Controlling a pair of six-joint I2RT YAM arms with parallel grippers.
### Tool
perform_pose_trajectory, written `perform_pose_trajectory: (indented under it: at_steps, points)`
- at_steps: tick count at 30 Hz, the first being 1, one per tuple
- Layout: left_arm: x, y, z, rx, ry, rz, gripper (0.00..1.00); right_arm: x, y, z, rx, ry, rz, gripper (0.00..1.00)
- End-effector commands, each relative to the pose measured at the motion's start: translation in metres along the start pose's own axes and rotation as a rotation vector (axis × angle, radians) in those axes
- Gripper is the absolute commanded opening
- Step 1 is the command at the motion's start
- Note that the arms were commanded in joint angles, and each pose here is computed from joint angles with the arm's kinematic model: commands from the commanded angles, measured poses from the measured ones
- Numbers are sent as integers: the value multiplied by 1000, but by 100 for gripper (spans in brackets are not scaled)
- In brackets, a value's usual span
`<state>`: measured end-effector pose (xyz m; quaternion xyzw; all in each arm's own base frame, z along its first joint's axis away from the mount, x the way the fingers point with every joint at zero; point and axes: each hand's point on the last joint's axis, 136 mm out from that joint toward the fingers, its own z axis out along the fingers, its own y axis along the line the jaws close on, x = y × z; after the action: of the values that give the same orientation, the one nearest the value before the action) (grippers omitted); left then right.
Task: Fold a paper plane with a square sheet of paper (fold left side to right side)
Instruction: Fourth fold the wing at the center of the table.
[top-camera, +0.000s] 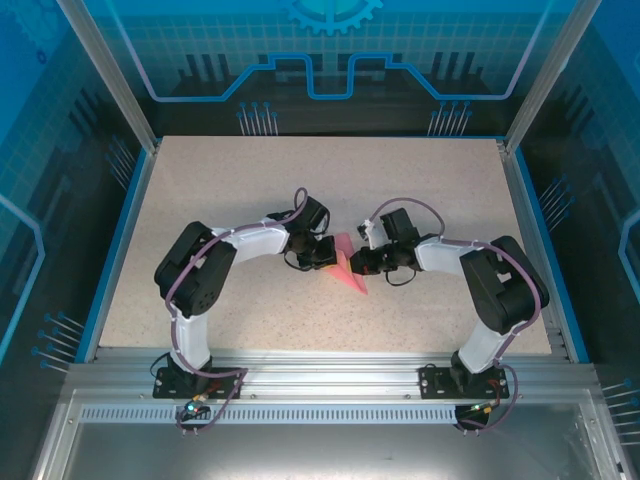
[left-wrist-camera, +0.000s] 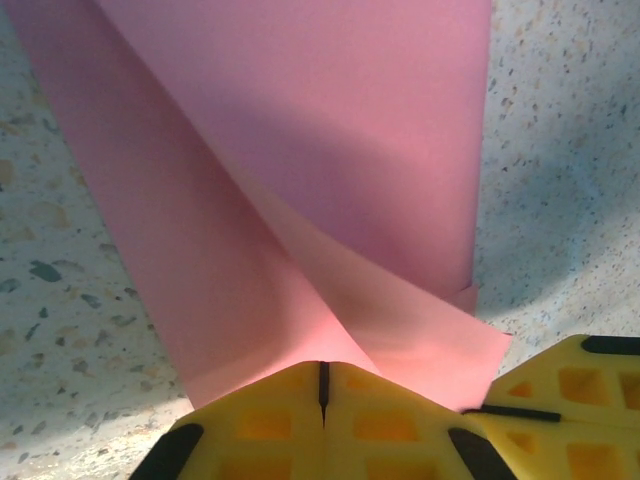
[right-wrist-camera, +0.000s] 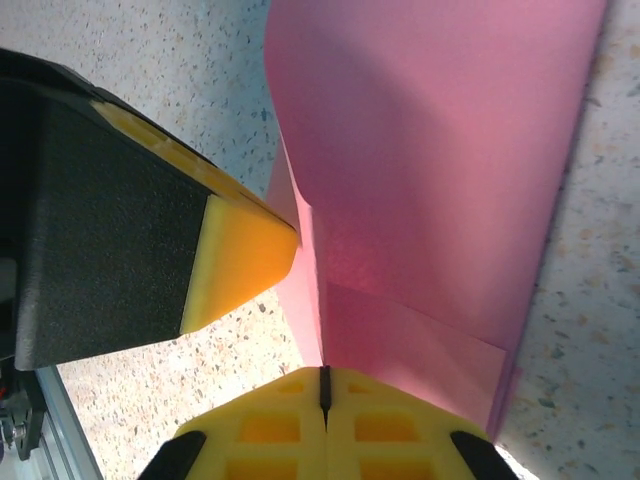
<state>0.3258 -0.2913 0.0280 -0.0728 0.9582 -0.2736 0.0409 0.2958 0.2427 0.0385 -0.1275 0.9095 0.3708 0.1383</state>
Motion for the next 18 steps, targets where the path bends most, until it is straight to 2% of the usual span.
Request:
perform_pose_trajectory:
  at_steps: [1,18]
  points:
    - [0,-5,6,13,17,-5,0,-4,2,-6,-29,-21,19,3]
    - [6,21,27,-77,59,-25,0,-2,-13,-5,-7,9,68,3]
